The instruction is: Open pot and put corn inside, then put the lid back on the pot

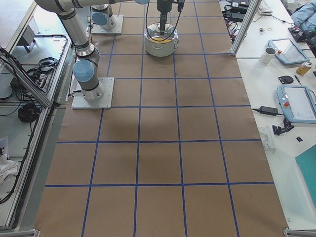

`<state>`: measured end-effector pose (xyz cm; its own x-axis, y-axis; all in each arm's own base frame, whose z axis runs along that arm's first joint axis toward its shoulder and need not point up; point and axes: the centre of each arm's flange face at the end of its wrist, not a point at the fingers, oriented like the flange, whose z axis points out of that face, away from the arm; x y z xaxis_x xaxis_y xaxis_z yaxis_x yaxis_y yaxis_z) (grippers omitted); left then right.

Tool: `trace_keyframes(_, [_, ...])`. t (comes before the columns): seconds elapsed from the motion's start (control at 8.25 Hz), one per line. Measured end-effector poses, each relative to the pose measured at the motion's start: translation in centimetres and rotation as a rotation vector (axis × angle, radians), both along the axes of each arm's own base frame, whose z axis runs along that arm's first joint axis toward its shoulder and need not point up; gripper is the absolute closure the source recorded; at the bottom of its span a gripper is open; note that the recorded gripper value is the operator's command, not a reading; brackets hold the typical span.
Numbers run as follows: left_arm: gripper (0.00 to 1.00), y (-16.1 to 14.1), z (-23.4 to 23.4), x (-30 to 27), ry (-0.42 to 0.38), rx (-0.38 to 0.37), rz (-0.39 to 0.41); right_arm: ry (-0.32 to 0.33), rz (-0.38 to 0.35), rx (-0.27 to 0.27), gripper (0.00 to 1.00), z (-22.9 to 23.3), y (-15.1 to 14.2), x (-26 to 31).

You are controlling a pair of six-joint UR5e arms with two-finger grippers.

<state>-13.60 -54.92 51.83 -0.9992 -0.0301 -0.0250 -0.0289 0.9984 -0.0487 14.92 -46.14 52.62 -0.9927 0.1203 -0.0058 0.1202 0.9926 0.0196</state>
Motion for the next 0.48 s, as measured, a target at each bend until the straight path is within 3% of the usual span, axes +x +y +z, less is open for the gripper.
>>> trace_keyframes(0.48, [0.0,0.0,-0.01,-0.01,0.001,0.0,0.0,-0.004,0.0,0.002,0.0,-0.02,0.02,0.05])
